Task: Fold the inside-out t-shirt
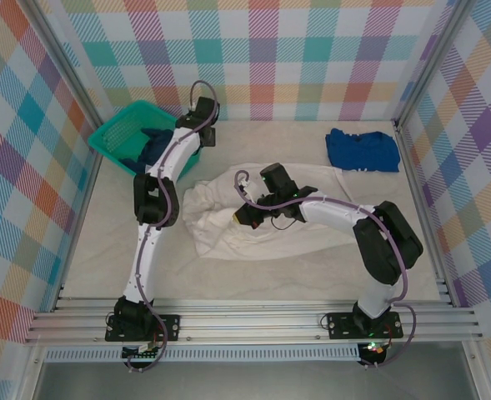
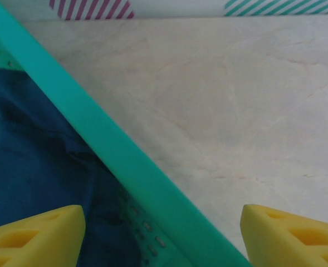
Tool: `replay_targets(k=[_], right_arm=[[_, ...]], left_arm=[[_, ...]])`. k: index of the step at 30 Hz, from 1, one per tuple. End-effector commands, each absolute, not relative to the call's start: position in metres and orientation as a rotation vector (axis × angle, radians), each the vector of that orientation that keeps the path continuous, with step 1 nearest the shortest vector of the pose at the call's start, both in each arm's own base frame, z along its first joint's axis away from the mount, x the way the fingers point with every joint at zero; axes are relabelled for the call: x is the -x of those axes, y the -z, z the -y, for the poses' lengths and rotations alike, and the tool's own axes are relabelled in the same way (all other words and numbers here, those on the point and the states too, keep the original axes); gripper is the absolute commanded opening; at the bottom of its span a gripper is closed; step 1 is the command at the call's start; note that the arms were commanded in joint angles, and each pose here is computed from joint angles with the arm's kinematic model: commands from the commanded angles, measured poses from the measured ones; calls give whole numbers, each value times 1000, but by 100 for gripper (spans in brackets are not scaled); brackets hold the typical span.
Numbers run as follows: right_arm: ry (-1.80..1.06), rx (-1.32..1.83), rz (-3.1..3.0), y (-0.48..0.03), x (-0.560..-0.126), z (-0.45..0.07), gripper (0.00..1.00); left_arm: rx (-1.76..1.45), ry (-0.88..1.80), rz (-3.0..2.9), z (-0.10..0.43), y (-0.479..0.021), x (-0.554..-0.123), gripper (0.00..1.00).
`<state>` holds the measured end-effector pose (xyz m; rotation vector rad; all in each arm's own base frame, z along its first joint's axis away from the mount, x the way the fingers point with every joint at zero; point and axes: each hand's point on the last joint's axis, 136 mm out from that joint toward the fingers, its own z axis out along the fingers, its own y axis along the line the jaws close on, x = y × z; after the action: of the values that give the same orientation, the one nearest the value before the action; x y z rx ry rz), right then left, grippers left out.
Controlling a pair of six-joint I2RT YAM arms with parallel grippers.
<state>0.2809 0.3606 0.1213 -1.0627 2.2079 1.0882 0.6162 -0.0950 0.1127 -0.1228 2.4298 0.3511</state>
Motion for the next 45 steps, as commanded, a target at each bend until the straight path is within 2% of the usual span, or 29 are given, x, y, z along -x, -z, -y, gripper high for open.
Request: replay_targets(k=[1, 9, 15, 20, 23, 30, 35, 40, 45], right_arm=[[-1159, 1077, -2200, -115, -275, -369, 0], [-1182, 1088, -2215, -108, -273, -371, 0], [-1190, 1101, -2216, -106, -270, -373, 0], [-1195, 1108, -2211, -107, -270, -377, 0], [-1191, 1114, -2209, -109, -267, -379, 0], [-1186, 1104, -2205, -115, -264, -377, 0], [-1193, 1072, -2207, -128, -268, -379, 0], [-1203, 1038, -2233, -134, -270, -380, 0], [-1228, 987, -2272, -138, -272, -383, 0]], left_arm=[[153, -457, -2465, 55, -135, -585, 71], [243, -332, -2550, 23, -130, -495, 68], [294, -377, -2598, -11, -124, -438, 70], [278, -306, -2595, -6, -126, -460, 71], [256, -348, -2617, -10, -119, -481, 69], [182, -503, -2624, -46, -113, -511, 41], [-34, -653, -2615, -69, -118, -526, 30], [-192, -798, -2639, -98, -113, -535, 30], [-116, -885, -2666, -138, -114, -529, 34]])
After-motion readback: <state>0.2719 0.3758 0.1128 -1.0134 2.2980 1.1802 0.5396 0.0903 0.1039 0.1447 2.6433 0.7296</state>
